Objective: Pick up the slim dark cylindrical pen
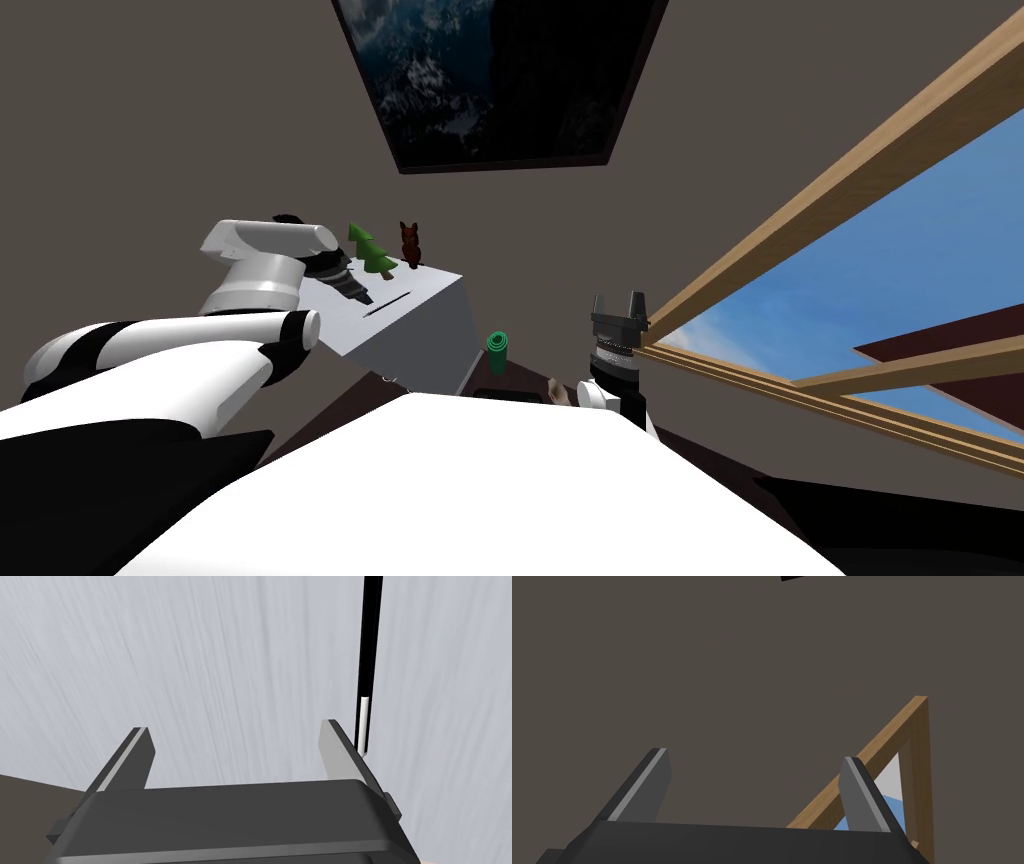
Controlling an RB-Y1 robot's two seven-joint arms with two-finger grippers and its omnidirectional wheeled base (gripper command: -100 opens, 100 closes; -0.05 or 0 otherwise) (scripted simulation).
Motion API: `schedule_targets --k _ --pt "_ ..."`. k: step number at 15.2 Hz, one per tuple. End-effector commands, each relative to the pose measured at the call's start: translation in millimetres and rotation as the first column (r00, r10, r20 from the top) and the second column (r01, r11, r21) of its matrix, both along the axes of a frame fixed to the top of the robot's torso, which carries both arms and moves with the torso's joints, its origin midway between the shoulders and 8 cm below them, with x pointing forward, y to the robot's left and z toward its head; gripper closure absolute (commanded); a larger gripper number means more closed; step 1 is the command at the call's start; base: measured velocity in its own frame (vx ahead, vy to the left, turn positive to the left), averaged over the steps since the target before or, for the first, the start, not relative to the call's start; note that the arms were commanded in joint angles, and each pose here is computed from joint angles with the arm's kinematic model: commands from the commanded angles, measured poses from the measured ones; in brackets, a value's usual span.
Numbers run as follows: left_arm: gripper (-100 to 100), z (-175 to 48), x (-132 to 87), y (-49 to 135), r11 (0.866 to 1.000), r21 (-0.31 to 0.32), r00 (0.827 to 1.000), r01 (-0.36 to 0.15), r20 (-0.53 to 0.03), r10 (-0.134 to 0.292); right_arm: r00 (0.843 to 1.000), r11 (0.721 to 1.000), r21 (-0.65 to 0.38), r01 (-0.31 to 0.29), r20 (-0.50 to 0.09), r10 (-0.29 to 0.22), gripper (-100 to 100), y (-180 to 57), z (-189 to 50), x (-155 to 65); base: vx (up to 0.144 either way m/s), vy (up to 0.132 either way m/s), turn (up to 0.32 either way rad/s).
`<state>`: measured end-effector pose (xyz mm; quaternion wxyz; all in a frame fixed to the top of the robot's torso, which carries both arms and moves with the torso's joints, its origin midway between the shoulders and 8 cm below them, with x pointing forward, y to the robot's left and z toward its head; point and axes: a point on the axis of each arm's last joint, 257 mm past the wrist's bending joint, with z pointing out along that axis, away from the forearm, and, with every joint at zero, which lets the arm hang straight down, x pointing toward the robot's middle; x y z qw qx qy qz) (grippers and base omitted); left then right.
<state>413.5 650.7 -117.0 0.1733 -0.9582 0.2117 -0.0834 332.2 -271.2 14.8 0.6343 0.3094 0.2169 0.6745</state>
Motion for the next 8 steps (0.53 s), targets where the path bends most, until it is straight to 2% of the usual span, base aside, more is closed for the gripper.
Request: schedule_targets --k 1,3,4,6,7,8 --pt "-100 -4.4 -10.7 -7.1 0.998 -0.053 0.999 -0.025 -0.032 0.024 1.0 1.0 0.0 0.0 0.0 0.0 0 0.0 0.0 0.0 0.014 -0.016 0.015" --pt "-100 -6.9 -17.8 -11.7 0.997 -0.072 0.998 -0.031 -0.061 0.026 1.0 1.0 0.0 0.0 0.0 0.0 0 0.0 0.0 0.0 0.012 -0.013 0.01" --pt "-100 -11.0 -25.9 -17.6 0.993 -0.111 0.995 -0.05 -0.089 0.04 1.0 1.0 0.0 0.0 0.0 0.0 0 0.0 0.0 0.0 0.01 -0.011 0.012" --pt "-100 -12.1 -29.9 -20.3 0.991 -0.122 0.994 -0.053 -0.105 0.04 1.0 1.0 0.0 0.0 0.0 0.0 0 0.0 0.0 0.0 0.01 -0.009 0.008" --pt "-100 -16.1 -37.6 -26.3 0.985 -0.156 0.99 -0.07 -0.134 0.049 1.0 1.0 0.0 0.0 0.0 0.0 0 0.0 0.0 0.0 0.01 -0.006 0.01" --pt "-100 -16.9 -41.3 -28.9 0.983 -0.165 0.988 -0.074 -0.149 0.049 1.0 1.0 0.0 0.0 0.0 0.0 0 0.0 0.0 0.0 0.009 -0.006 0.012"
